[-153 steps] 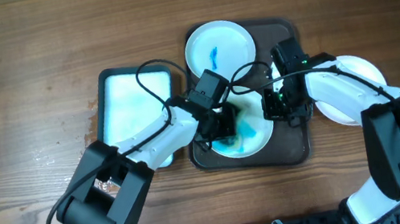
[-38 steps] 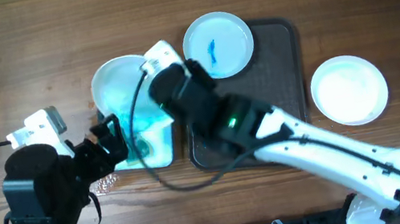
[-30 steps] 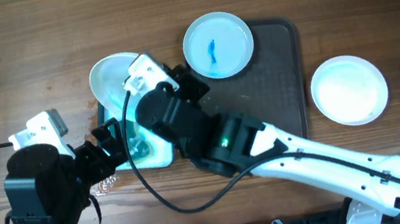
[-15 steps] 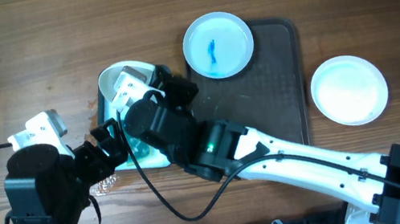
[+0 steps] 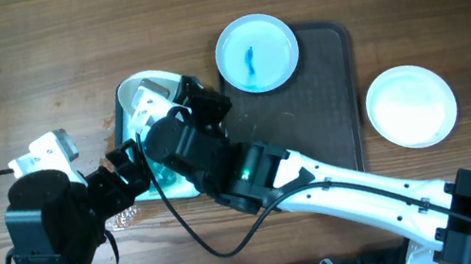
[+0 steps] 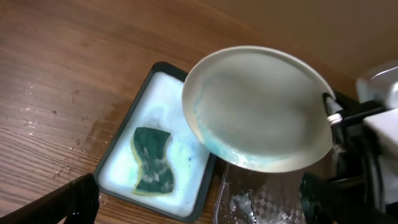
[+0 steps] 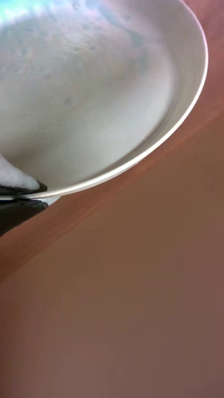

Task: Clean dirty plates on tray and stack at the side
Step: 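Lift the second plate with the right gripper and release the sponge into the tray, then place the second plate onto the first plate at the right side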

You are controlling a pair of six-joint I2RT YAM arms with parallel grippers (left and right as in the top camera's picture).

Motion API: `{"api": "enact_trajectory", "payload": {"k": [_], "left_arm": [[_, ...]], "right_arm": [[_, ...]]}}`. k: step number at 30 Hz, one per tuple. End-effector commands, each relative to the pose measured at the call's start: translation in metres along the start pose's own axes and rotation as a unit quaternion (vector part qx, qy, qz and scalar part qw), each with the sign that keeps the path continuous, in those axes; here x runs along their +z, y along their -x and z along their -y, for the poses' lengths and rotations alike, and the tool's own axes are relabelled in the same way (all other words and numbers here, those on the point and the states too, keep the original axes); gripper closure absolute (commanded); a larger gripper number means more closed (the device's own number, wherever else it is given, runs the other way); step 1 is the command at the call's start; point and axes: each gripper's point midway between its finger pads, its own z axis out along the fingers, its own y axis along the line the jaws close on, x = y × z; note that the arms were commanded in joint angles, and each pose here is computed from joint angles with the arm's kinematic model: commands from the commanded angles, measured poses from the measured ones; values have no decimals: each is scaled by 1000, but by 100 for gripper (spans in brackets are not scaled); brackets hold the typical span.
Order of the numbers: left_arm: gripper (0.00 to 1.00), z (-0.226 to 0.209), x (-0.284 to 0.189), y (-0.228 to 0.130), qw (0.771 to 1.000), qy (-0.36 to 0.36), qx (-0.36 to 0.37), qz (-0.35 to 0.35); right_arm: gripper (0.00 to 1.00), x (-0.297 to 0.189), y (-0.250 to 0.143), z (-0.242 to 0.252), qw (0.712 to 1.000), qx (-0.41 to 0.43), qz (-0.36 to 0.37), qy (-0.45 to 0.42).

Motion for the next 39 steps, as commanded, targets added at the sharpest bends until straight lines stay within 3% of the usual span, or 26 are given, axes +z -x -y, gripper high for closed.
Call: {"api": "enact_trajectory", "payload": {"k": [1, 2, 3, 4, 5, 6, 7, 9, 10, 11, 12, 13, 14, 15, 16, 18, 20, 22, 25, 28, 32, 34, 37, 39], "left_arm": [[0, 1, -2, 4, 1000, -2, -1, 5], [0, 1, -2, 4, 1000, -2, -1, 5], [0, 1, -2, 4, 1000, -2, -1, 5], [0, 1, -2, 4, 1000, -2, -1, 5], [0, 1, -2, 4, 1000, -2, -1, 5], [0, 1, -2, 4, 1000, -2, -1, 5], [0, 1, -2, 4, 1000, -2, -1, 5], [0, 1, -2, 4, 1000, -2, -1, 5], [0, 1, -2, 4, 1000, -2, -1, 5], [0, 1, -2, 4, 1000, -2, -1, 5], [0, 1, -2, 4, 1000, -2, -1, 5], [0, 1, -2, 4, 1000, -2, -1, 5], [0, 1, -2, 4, 1000, -2, -1, 5], [0, 1, -2, 4, 1000, -2, -1, 5], [0, 1, -2, 4, 1000, -2, -1, 5], [0, 1, -2, 4, 1000, -2, -1, 5], [0, 1, -2, 4, 1000, -2, -1, 5], [0, 1, -2, 4, 1000, -2, -1, 5], [0, 1, -2, 4, 1000, -2, -1, 5], [0, 1, -2, 4, 1000, -2, -1, 5], [0, 1, -2, 4, 1000, -2, -1, 5], [0, 1, -2, 4, 1000, -2, -1, 5], [0, 1, -2, 4, 1000, -2, -1, 5], [0, 1, -2, 4, 1000, -2, -1, 5]], "right_arm": [[96, 11, 0, -6, 997, 74, 0, 35], [96, 9, -2, -9, 999, 22, -1, 39], [96, 12, -7, 10, 999, 23, -18, -19], [96, 14, -10, 33, 992, 88, -29, -81], [96, 15, -4, 20, 995, 90, -13, -39], [96, 9, 4, -7, 1000, 17, 7, 26], [96, 5, 5, -10, 999, -31, 7, 18], [96, 6, 4, 26, 993, 82, -8, -83], [96, 7, 10, 9, 996, 85, 11, -29], [96, 4, 15, -12, 999, 1, 25, 25], [96, 6, 11, -5, 1000, -2, 13, 0], [96, 9, 4, 16, 998, 43, -5, -51], [95, 14, 3, 12, 997, 71, -1, -31], [96, 14, 4, -2, 1000, 19, 6, 11], [96, 15, 0, 3, 1000, 13, -4, -6], [96, 21, -8, 14, 996, 85, -17, -25], [96, 32, -23, 11, 997, 70, -37, 4], [96, 44, -40, 22, 991, 120, -60, -1], [96, 41, -41, 7, 991, 109, -60, 42], [96, 38, -35, -20, 980, 151, -51, 123], [96, 45, -60, -16, 935, 309, -112, 136], [96, 45, -71, -10, 897, 379, -141, 176], [96, 37, -85, 19, 792, 494, -169, 315], [95, 36, -127, 77, 712, 581, -186, 347]]}}
